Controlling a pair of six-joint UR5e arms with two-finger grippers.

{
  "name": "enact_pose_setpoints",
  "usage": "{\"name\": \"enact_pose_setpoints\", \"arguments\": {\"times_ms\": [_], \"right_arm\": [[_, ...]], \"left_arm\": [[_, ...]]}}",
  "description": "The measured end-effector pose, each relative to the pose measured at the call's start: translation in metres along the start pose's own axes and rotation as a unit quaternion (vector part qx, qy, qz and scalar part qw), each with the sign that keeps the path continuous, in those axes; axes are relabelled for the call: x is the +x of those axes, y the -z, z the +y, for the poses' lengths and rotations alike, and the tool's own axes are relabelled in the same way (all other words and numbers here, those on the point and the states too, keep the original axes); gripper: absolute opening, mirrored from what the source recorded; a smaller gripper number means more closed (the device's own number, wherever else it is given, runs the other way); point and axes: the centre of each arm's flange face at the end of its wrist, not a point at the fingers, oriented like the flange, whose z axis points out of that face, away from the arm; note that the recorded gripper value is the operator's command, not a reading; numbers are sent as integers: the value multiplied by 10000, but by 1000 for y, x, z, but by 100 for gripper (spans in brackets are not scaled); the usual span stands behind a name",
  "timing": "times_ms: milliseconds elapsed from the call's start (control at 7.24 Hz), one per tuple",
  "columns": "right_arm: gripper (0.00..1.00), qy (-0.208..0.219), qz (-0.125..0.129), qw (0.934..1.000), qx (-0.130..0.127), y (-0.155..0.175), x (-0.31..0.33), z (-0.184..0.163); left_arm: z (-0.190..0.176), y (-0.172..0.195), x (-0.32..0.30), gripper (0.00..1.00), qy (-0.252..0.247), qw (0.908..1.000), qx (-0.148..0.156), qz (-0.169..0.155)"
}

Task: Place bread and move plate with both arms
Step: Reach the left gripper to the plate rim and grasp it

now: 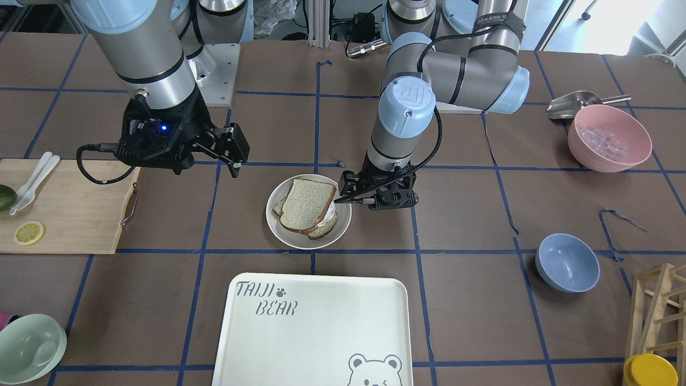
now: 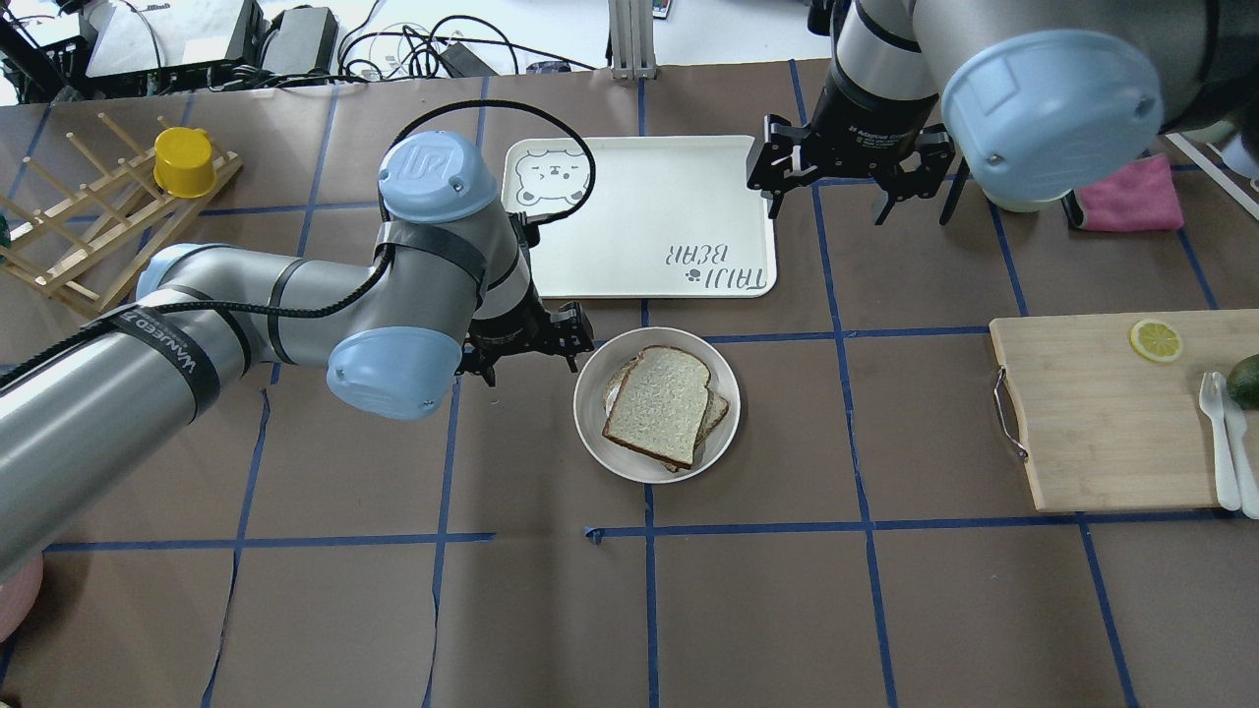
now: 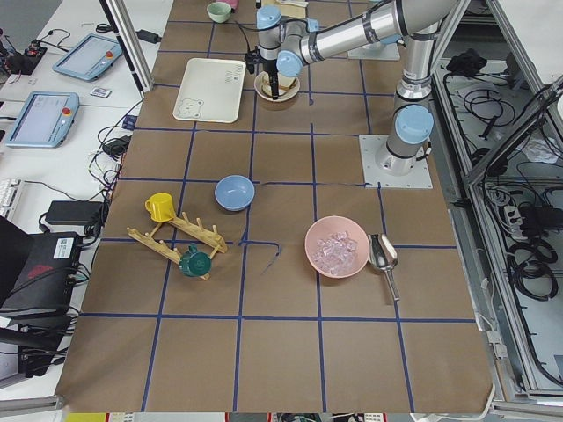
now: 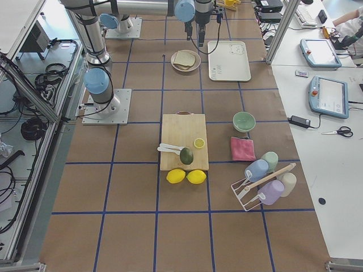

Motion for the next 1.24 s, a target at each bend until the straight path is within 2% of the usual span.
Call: {"name": "enact_pose_setpoints", "arguments": {"times_ms": [138, 276, 414, 552, 829, 967, 1243], "right_arm": [[100, -1, 127, 9999, 52, 10, 4, 7], [100, 0, 182, 9998, 89, 16, 7, 10], [100, 7, 201, 9997, 104, 19, 9, 12], [100, 22, 209, 9997, 111, 22, 11, 14], [100, 119, 233, 9996, 108, 26, 21, 14], [100, 164, 241, 9995, 99, 29, 25, 15], [100, 205, 249, 9994, 83, 33, 28, 19]], "left_arm": [[2, -14, 1, 90, 5, 10000, -77, 53], [2, -26, 3, 90, -1, 9998, -168, 53], [3, -37, 6, 89, -31, 9997, -254, 25], [5, -46, 10, 84, -74, 9995, -318, -7], [5, -60, 15, 61, -123, 9991, -396, -36], [4, -65, 16, 44, -145, 9990, -422, -45], [3, -72, 17, 29, -165, 9988, -449, -52]]}}
